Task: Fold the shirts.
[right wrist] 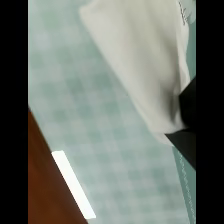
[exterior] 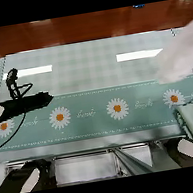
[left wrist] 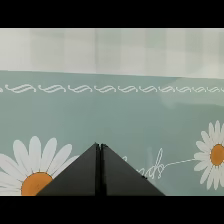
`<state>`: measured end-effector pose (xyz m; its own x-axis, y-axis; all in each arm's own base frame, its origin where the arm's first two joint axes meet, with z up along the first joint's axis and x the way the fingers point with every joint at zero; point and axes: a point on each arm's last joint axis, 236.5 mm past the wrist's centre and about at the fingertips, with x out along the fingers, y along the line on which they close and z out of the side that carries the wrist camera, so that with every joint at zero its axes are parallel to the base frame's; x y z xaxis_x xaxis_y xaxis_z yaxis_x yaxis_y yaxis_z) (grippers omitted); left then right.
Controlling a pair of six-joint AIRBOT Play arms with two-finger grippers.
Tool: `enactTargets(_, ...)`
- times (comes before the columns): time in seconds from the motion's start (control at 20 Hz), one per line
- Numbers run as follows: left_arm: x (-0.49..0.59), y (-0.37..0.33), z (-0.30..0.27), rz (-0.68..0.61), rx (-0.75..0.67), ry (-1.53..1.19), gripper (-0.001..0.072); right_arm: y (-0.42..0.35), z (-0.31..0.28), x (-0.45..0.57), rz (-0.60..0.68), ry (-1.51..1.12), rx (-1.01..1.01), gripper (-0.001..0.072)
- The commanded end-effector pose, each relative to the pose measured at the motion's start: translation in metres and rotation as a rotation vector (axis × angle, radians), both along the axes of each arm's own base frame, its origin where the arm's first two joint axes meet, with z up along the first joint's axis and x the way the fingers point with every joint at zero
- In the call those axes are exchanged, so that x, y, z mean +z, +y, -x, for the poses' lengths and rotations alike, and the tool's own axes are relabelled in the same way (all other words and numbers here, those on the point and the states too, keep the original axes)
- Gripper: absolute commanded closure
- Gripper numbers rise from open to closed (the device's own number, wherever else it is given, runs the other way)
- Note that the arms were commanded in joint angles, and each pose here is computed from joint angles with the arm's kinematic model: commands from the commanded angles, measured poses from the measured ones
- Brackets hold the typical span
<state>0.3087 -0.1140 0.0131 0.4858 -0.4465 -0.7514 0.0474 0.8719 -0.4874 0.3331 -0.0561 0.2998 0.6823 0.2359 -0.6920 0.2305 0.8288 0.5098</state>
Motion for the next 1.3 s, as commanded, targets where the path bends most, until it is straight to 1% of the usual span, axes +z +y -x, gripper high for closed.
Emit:
enactTargets(0.0, 0.001, 0.001, -0.004, -0.002, 0.010, -0.016, 0.0685, -0.037, 0.057, -0.034, -0.012, 0.149, -0.115, 0.0697)
enactTargets(0.1, 0.005, 0.004, -0.010, -0.002, 0.029, -0.042, 0.0685, -0.054, 0.091, -0.067, -0.033, 0.249, -0.224, 0.0697)
enactTargets(0.2, 0.008, 0.006, -0.017, -0.004, 0.046, -0.067, 0.0685, -0.072, 0.130, -0.099, -0.018, 0.342, -0.345, 0.0697)
enactTargets(0.35, 0.008, 0.006, -0.017, -0.004, 0.047, -0.070, 0.0685, -0.092, 0.196, -0.140, -0.021, 0.494, -0.592, 0.0697)
enactTargets(0.45, 0.008, 0.006, -0.017, -0.004, 0.047, -0.070, 0.0685, -0.105, 0.250, -0.156, 0.049, 0.640, -0.769, 0.0696)
enactTargets(0.5, 0.008, 0.006, -0.017, -0.004, 0.047, -0.069, 0.0685, -0.111, 0.278, -0.158, 0.109, 0.720, -0.852, 0.0695)
enactTargets(0.55, 0.008, 0.006, -0.017, -0.004, 0.047, -0.069, 0.0685, -0.114, 0.297, -0.158, 0.145, 0.774, -0.907, 0.0694)
enactTargets(0.6, 0.008, 0.006, -0.016, -0.004, 0.045, -0.066, 0.0685, -0.116, 0.310, -0.158, 0.170, 0.817, -0.942, 0.0694)
enactTargets(0.7, 0.006, 0.005, -0.013, -0.003, 0.035, -0.052, 0.0685, -0.118, 0.320, -0.163, 0.179, 0.867, -0.953, 0.0694)
enactTargets(0.8, 0.004, 0.003, -0.010, -0.002, 0.027, -0.040, 0.0685, -0.114, 0.322, -0.181, 0.142, 0.924, -0.917, 0.0693)
enactTargets(0.85, 0.004, 0.004, -0.010, -0.002, 0.028, -0.041, 0.0685, -0.110, 0.324, -0.191, 0.124, 0.953, -0.894, 0.0674)
enactTargets(0.9, 0.004, 0.004, -0.011, -0.003, 0.030, -0.042, 0.0685, -0.106, 0.330, -0.203, 0.105, 0.997, -0.885, 0.0446)
enactTargets(0.95, 0.003, 0.004, -0.012, -0.003, 0.032, -0.041, 0.0685, -0.102, 0.335, -0.212, 0.086, 1.034, -0.882, 0.0299)
enactTargets(1.1, 0.001, 0.007, -0.019, -0.011, 0.042, -0.054, 0.0686, -0.097, 0.333, -0.225, 0.070, 1.070, -0.832, 0.0306)
enactTargets(1.15, 0.001, 0.009, -0.023, -0.022, 0.041, -0.071, 0.0685, -0.097, 0.327, -0.226, 0.072, 1.068, -0.804, 0.0324)
enactTargets(1.2, 0.001, 0.010, -0.028, -0.032, 0.042, -0.086, 0.0685, -0.097, 0.314, -0.228, 0.073, 1.052, -0.742, 0.0445)
enactTargets(1.25, 0.004, 0.011, -0.034, -0.040, 0.036, -0.099, 0.0685, -0.097, 0.297, -0.229, 0.082, 1.029, -0.660, 0.0603)
